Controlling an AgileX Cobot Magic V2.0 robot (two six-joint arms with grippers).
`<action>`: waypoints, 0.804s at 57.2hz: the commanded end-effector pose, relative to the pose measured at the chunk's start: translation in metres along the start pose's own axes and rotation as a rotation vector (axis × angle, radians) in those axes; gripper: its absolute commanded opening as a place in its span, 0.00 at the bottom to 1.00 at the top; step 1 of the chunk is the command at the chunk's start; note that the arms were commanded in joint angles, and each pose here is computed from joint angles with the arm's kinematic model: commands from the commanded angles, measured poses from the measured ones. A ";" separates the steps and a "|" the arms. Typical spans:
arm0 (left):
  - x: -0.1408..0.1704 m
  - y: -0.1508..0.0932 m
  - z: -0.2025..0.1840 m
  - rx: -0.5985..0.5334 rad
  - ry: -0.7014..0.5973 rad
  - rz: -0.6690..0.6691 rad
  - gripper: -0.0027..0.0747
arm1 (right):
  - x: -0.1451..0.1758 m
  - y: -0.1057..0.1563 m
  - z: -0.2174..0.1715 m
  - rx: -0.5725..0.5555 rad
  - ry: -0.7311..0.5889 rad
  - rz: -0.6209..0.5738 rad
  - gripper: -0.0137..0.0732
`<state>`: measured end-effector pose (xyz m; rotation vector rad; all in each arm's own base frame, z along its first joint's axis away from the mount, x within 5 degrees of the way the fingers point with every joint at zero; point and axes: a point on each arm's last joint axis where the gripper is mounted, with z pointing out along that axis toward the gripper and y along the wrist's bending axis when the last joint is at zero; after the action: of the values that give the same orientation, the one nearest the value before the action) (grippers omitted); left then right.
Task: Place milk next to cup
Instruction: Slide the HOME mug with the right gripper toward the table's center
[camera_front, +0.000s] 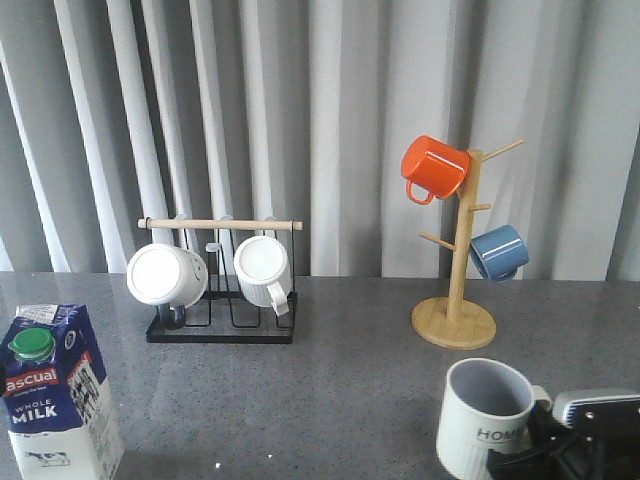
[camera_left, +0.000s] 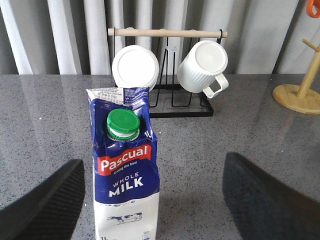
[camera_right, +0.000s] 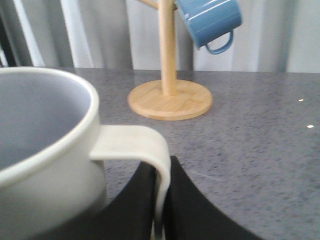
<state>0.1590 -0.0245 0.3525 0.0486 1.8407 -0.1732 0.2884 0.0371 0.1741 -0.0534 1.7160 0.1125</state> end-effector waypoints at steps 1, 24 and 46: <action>-0.017 -0.003 -0.004 0.019 -0.105 -0.009 0.73 | -0.026 0.024 0.003 0.015 -0.131 0.023 0.15; -0.017 -0.003 -0.004 0.019 -0.105 -0.009 0.73 | -0.030 0.108 0.025 -0.020 -0.103 0.043 0.15; -0.017 -0.003 -0.004 0.019 -0.105 -0.009 0.73 | -0.009 0.120 0.036 0.040 -0.040 0.007 0.15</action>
<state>0.1590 -0.0245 0.3525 0.0486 1.8407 -0.1732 0.3087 0.1601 0.1568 -0.0351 1.8111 0.0948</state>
